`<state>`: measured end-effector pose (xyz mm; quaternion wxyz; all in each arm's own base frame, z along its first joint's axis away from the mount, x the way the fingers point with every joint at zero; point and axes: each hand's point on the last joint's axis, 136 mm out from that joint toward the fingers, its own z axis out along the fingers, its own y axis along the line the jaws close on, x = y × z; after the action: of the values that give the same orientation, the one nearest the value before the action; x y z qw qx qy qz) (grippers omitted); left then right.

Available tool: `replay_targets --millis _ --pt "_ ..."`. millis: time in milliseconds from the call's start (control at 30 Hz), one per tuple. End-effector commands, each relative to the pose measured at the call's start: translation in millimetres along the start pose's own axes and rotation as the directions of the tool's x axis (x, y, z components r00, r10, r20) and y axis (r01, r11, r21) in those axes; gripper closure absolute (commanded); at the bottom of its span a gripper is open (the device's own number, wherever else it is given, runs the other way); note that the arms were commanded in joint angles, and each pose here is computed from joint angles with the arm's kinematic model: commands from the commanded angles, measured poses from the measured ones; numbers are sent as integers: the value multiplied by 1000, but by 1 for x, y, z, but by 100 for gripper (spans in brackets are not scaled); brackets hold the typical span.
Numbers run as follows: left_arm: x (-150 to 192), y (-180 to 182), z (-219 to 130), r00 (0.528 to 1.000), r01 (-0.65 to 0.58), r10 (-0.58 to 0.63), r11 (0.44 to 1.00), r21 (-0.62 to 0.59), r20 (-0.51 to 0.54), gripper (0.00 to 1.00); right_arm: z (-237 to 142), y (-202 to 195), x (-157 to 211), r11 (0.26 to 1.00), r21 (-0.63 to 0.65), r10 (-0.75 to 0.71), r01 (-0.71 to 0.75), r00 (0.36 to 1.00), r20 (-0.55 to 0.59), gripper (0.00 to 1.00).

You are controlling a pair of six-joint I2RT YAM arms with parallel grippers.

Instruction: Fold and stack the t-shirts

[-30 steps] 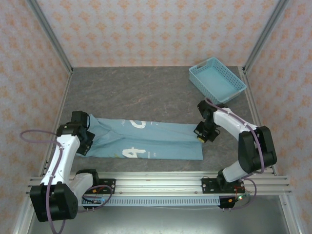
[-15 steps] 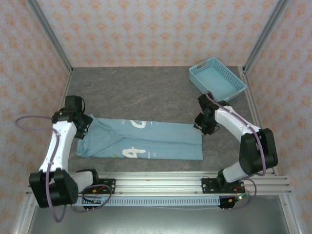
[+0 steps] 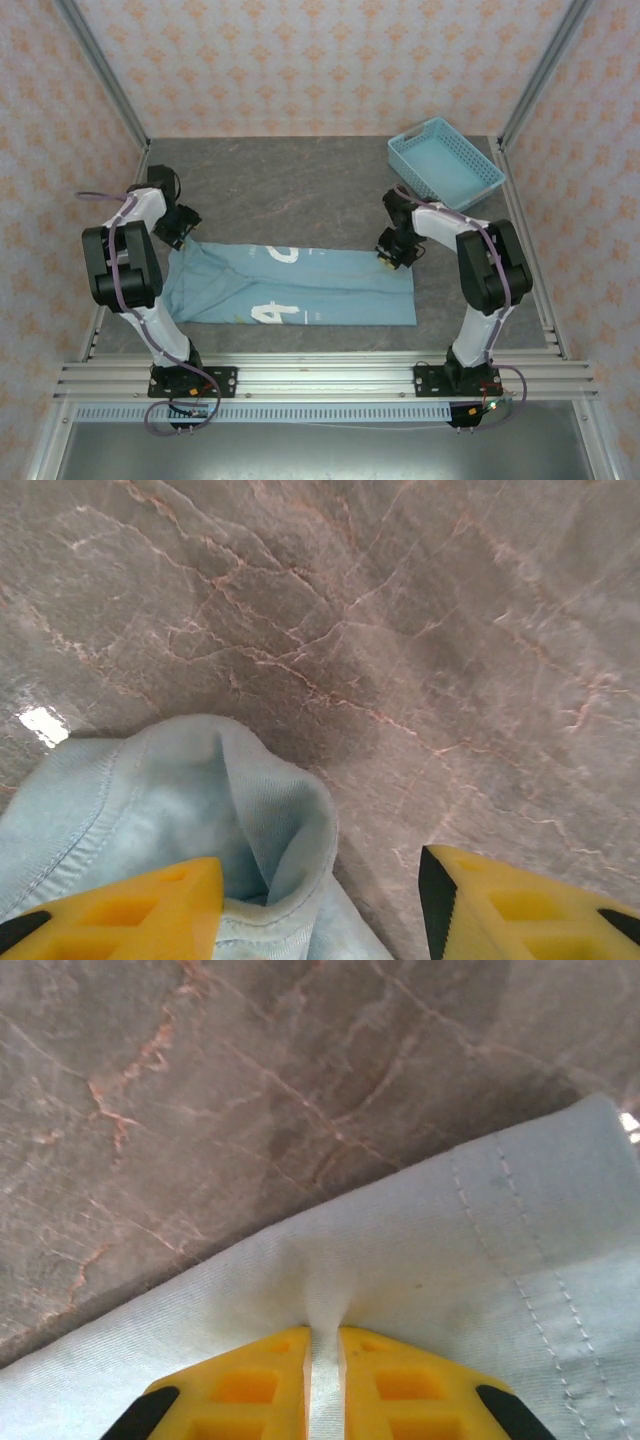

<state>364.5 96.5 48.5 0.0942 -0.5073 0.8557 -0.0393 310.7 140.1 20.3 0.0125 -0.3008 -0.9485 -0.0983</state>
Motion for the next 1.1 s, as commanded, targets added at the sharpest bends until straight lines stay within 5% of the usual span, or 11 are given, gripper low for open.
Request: replay_targets --millis 0,200,367,767,1067 --pt "-1 11 1 998 -56 56 997 -49 -6 49 8 -12 -7 997 79 16 -18 1000 20 85" --pt "-6 23 6 996 -86 88 988 -126 9 82 14 -24 -20 986 160 31 -38 998 50 88" --pt "-18 24 1 992 -110 117 985 -132 48 100 12 -27 -48 980 188 51 -69 994 99 94" --pt "-40 -16 10 992 -114 115 993 -23 58 100 6 8 -103 984 157 54 -79 986 158 98" --pt "-21 17 -30 991 -79 86 994 -70 99 61 -36 29 -106 994 90 -74 57 975 209 76"
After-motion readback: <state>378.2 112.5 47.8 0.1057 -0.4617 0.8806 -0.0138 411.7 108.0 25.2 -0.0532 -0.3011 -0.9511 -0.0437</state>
